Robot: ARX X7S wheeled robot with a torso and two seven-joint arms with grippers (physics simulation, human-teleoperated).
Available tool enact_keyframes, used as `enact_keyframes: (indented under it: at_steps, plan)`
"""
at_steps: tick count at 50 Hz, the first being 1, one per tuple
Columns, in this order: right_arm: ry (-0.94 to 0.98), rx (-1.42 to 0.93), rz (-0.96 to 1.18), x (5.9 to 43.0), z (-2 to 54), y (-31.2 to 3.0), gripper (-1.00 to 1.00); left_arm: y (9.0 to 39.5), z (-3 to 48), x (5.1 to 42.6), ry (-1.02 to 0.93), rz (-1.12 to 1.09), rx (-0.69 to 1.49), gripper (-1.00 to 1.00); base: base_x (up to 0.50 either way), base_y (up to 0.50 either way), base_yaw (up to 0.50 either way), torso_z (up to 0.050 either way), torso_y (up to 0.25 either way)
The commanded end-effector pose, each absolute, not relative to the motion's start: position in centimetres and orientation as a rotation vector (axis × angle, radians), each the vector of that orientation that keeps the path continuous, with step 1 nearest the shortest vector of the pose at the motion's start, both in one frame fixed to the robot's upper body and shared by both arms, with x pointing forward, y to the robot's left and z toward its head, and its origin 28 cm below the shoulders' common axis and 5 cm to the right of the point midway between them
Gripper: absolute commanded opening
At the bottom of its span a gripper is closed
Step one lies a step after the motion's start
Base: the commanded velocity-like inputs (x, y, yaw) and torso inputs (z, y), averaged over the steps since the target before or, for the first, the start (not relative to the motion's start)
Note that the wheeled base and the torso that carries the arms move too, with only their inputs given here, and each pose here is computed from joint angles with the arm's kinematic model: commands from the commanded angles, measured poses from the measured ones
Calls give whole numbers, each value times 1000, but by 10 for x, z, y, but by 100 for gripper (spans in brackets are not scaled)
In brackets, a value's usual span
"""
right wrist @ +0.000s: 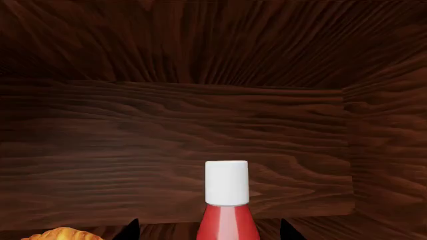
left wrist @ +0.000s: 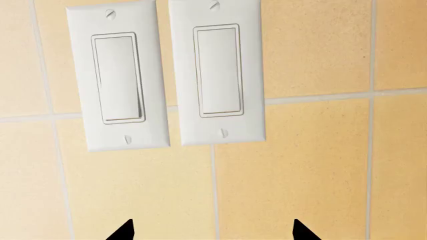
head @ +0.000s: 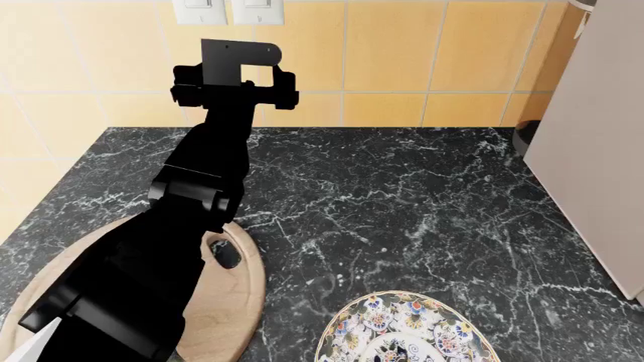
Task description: Pick the fish from the plate and place it on the cutting board. Then pick the condiment bottle from the cabinet and place it next to the cutting board.
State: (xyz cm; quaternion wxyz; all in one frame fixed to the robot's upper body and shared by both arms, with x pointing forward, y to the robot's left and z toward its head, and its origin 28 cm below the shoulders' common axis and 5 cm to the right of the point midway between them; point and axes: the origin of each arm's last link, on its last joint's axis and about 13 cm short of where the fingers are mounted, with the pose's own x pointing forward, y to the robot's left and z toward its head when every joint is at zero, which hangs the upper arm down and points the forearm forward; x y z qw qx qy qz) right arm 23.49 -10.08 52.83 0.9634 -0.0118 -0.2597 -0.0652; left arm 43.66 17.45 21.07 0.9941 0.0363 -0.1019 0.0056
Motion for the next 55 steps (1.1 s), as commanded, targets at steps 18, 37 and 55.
enact_keyframes:
  at_steps: [18, 37, 55]
  plan:
    - [-381, -17, -188, 265, 501, -114, 100, 175, 211, 437, -205, 7, 71, 100, 0, 0, 0, 0, 0]
    - [15, -60, -188, 303, 459, -113, -100, 174, 211, 437, -205, 8, 72, 100, 0, 0, 0, 0, 0]
    - [23, -57, -180, 304, 458, -111, -100, 174, 210, 437, -206, 9, 76, 100, 0, 0, 2, 0, 0]
